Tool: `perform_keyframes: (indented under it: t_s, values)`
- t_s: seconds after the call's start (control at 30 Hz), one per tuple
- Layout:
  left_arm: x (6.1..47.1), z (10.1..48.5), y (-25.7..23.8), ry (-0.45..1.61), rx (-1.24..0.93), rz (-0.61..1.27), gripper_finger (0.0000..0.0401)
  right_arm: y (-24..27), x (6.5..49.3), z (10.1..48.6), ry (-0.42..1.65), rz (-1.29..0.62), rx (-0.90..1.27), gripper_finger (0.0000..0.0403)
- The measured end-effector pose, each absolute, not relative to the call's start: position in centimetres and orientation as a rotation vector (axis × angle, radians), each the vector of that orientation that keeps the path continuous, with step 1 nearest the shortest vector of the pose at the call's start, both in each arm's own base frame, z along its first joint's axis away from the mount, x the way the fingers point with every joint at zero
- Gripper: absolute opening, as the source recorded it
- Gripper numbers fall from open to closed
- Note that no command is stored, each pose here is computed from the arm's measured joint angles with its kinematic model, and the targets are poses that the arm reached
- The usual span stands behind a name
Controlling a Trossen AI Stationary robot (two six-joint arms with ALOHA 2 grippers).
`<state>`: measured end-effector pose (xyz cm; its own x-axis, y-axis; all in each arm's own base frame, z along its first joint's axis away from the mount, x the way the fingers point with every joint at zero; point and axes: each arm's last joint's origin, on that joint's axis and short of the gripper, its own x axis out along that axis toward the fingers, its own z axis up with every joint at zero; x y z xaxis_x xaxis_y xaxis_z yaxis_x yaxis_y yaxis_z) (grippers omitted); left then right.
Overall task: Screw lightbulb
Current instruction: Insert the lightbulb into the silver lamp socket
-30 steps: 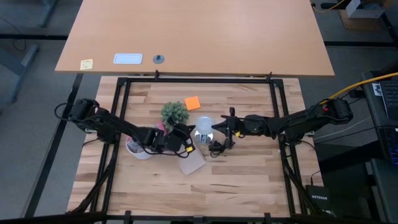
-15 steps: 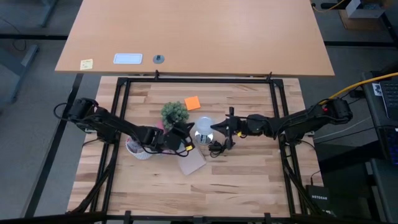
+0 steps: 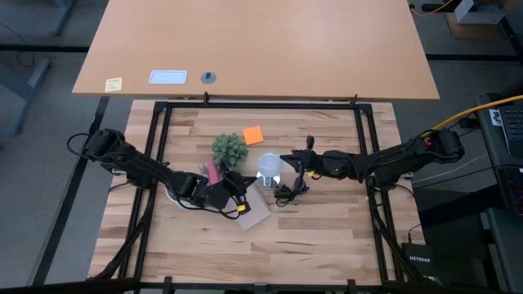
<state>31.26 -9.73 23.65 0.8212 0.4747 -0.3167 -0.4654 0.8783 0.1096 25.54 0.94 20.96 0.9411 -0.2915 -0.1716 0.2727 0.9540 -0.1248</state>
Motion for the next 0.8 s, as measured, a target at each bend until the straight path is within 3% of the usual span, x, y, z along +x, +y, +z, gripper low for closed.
perform_keyframes:
  t_s: [0.53, 0.8]
  values:
    - [33.2, 21.8, -7.6, 0.353, 0.019, 0.561, 0.0, 1.0, 25.5, 20.6, 0.229, -0.257, -0.085, 0.0012]
    - [33.0, 21.5, -6.8, 0.374, 0.059, 0.646, 0.0, 1.4, 25.5, 20.7, 0.219, -0.133, -0.025, 0.0012]
